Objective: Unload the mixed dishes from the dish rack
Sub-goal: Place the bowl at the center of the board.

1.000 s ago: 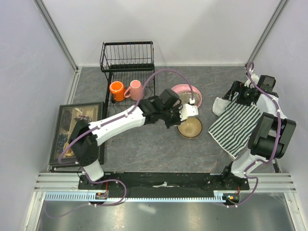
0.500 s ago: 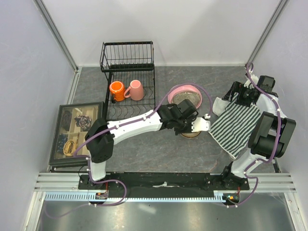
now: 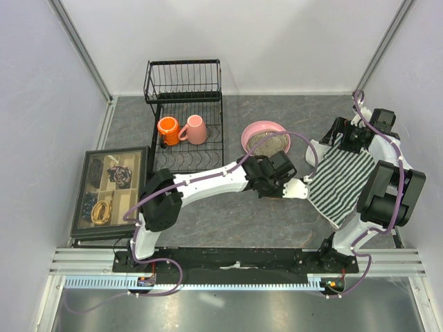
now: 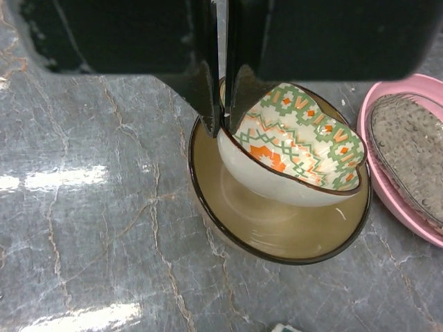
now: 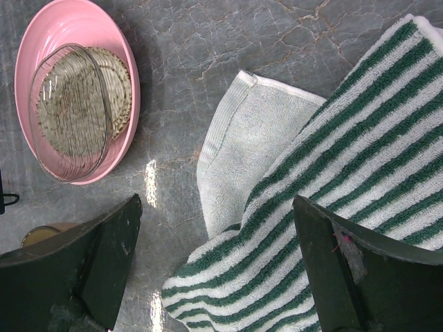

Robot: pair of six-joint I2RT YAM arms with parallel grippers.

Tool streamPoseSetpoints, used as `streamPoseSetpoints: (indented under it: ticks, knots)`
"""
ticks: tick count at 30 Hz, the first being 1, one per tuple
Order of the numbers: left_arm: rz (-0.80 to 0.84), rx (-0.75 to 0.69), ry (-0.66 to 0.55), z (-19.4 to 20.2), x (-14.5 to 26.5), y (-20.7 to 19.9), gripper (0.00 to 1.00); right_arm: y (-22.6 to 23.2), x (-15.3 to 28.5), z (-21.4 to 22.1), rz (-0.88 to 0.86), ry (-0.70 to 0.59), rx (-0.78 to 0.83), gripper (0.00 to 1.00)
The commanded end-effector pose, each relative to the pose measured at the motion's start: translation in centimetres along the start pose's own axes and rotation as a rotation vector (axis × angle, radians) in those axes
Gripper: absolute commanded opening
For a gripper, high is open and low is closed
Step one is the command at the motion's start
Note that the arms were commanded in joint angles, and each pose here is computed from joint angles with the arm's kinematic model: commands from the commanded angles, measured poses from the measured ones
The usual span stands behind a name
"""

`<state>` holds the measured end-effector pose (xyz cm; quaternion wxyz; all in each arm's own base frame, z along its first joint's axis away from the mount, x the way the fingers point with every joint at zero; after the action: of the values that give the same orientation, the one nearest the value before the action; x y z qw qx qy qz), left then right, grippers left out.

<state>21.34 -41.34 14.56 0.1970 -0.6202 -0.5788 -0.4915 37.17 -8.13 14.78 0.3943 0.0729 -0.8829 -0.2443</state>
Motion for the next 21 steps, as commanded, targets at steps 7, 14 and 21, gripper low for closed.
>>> streamPoseSetpoints:
  ticks: [7,14,21]
  knots:
    - [-0.022,-0.117,0.03,-1.6,-2.0,0.6,0.02,0.5,0.3,-1.3,-0.024,-0.025,0.04,0.98]
    - [-0.022,-0.126,0.064,-1.0,-2.9,0.7,0.02,0.6,0.3,-1.3,-0.031,-0.022,0.04,0.98]
    - [-0.015,-0.13,0.075,-0.8,-3.4,0.6,0.02,0.6,0.2,-1.2,-0.034,-0.019,0.04,0.98]
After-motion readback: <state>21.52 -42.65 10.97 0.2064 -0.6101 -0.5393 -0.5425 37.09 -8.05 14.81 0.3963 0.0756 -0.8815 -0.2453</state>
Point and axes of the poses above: each gripper's point midway between its finger pads, its own x axis back along the fingers, its own y axis along the line the jaws close on, z = x × y, the point moved 5 cm from there along x, back along the fingers, and after that the axes turned 6 degrees about -x, right-handed, at the moved point
